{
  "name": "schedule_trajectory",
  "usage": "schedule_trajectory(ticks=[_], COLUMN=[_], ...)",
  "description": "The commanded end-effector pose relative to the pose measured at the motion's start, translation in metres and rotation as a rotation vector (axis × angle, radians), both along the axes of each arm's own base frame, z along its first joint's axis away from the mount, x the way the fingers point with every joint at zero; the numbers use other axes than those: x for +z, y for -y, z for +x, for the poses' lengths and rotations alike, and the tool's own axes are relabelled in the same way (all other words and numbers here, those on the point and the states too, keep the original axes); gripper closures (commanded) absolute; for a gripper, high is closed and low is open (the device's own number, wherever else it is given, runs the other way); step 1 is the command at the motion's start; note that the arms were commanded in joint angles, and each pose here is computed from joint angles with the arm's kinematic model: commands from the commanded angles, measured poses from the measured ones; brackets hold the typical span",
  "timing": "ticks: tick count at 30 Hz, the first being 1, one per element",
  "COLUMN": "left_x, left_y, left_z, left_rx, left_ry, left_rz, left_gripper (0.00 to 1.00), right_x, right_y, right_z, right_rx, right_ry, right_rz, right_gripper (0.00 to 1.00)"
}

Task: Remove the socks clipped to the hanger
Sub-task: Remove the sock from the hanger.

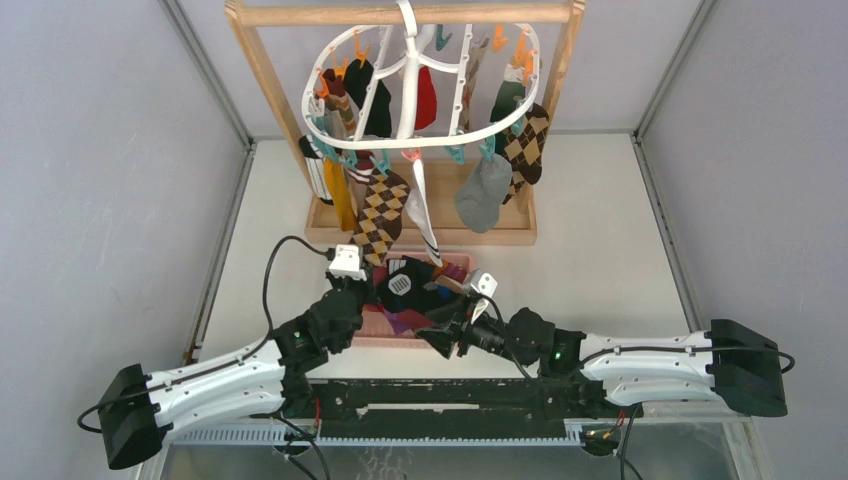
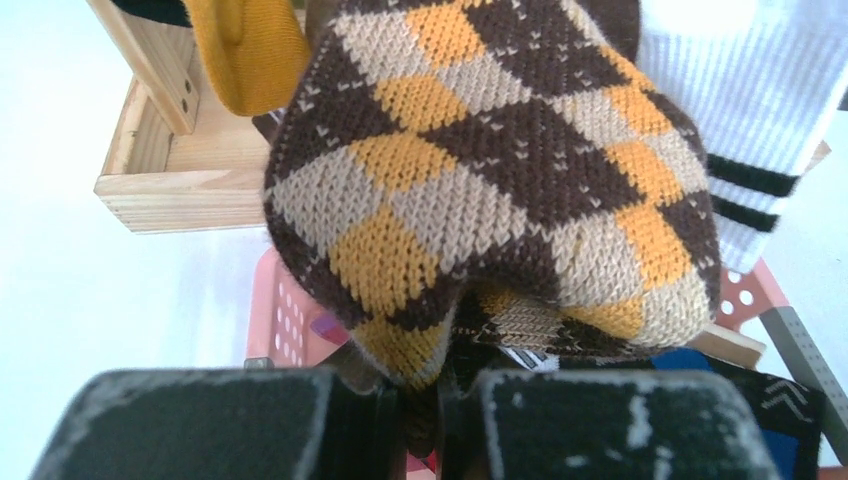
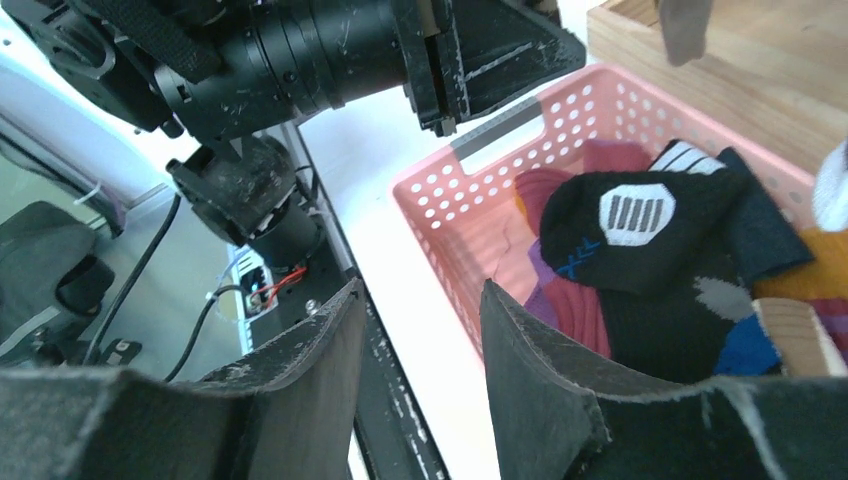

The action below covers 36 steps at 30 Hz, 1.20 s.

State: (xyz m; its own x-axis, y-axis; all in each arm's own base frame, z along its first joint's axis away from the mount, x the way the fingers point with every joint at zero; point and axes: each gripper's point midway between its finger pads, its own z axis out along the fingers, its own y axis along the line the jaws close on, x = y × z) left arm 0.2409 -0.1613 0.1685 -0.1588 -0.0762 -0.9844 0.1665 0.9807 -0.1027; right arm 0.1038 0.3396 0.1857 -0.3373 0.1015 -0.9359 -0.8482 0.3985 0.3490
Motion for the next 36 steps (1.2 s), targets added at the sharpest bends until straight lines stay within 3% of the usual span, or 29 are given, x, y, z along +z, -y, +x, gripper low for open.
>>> schedule_trajectory(ticks=[1,10,18,26,36], left_x=[0.021,0.013,0.02,0.019,0.02], left_y=[0.004,0.005,-0.007,-0.003,0.002], left_z=[0.012,0.025,0.015,0.012,0.011], left_rx=[0.019,-0.001,-0.02,-0.048,-0.076], left_ry=[0.025,0.012,0.034,0.035,0.035], left_rz=[-0.084,-0.085,-0.095,-0.112,-0.121], left_gripper=[0.95,0.95,0.94,0.94,0.95], right_x=[0.043,0.106,0.172,0.215,0.247], right_y=[-0.003,0.008,-0.011,-0.043,-0.064], right_z=[0.012,0.027,0.035,0.047,0.09], right_rx=[-0.058,-0.119,-0.112,-0.121,-0.301], right_ry=[0.072,0.217,0.347,0.438,0.57], right_rz=[0.079,0.183,0.251,0.26,0.22], right_gripper=[0.46,0.44,0.44,0.44,0.37])
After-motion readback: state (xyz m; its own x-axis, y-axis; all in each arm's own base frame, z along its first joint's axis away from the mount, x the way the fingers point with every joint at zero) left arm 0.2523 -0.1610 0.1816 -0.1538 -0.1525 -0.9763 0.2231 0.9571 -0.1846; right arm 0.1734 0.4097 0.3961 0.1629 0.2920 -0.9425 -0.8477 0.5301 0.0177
